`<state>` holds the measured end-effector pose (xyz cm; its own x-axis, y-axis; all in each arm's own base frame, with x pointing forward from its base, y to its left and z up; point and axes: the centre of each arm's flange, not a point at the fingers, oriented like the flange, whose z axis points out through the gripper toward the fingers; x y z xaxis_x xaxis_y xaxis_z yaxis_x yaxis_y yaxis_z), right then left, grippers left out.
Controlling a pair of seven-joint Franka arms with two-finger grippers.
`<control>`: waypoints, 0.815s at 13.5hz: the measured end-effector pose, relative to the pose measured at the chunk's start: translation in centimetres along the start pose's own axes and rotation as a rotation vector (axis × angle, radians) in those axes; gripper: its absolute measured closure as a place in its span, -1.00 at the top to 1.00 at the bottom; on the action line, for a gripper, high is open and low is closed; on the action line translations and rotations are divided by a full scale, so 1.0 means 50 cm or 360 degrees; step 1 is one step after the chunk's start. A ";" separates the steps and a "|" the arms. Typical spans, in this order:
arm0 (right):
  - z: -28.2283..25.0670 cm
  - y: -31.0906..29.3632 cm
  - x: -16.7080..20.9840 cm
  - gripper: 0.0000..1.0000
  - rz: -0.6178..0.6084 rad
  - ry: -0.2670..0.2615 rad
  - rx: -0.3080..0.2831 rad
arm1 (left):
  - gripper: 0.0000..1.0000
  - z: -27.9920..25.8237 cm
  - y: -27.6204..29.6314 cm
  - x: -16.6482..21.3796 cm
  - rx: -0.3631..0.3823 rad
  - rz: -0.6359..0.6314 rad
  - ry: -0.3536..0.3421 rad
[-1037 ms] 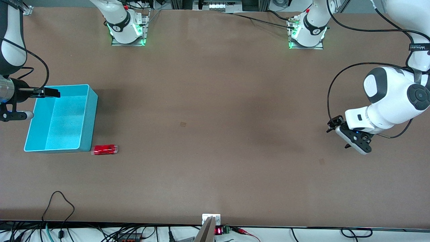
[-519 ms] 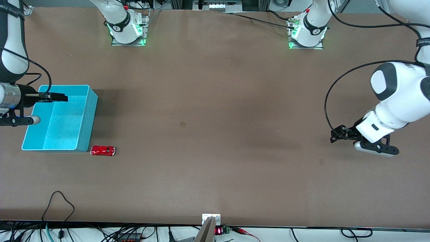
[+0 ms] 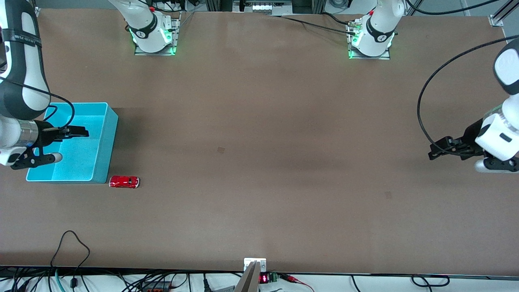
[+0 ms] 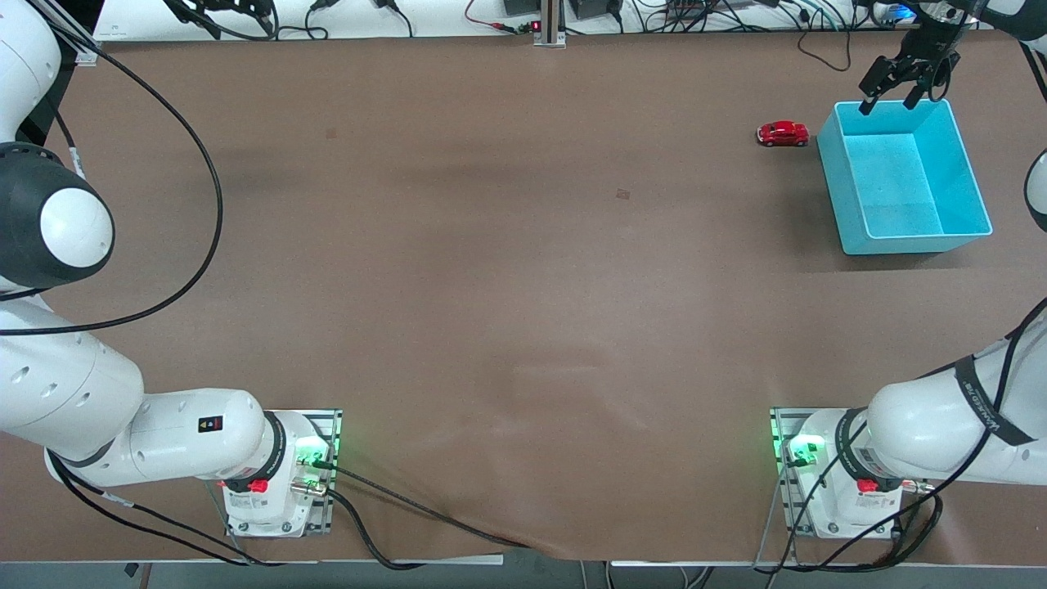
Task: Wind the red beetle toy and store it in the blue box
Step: 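Lower the right gripper to the car while the left gripper withdraws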
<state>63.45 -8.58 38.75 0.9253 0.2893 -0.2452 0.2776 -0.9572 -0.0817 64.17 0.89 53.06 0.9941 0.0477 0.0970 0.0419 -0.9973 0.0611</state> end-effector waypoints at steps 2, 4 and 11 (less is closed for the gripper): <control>0.016 -0.005 0.034 1.00 -0.0337 0.0088 -0.0067 | 1.00 -0.046 0.026 -0.016 0.0004 -0.0040 0.0004; 0.042 -0.018 0.069 1.00 -0.0684 0.0140 -0.0118 | 1.00 -0.078 0.028 -0.033 -0.0004 -0.0066 -0.0005; 0.170 -0.059 0.181 1.00 -0.1602 0.0253 -0.0313 | 1.00 -0.098 -0.006 -0.078 0.0005 -0.0104 -0.0098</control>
<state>68.80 -3.07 28.55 0.2612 0.9651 -0.0190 0.9651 -0.2615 -0.0156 59.82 1.28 57.51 0.9935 0.1089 0.0315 0.1068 -0.9923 0.0621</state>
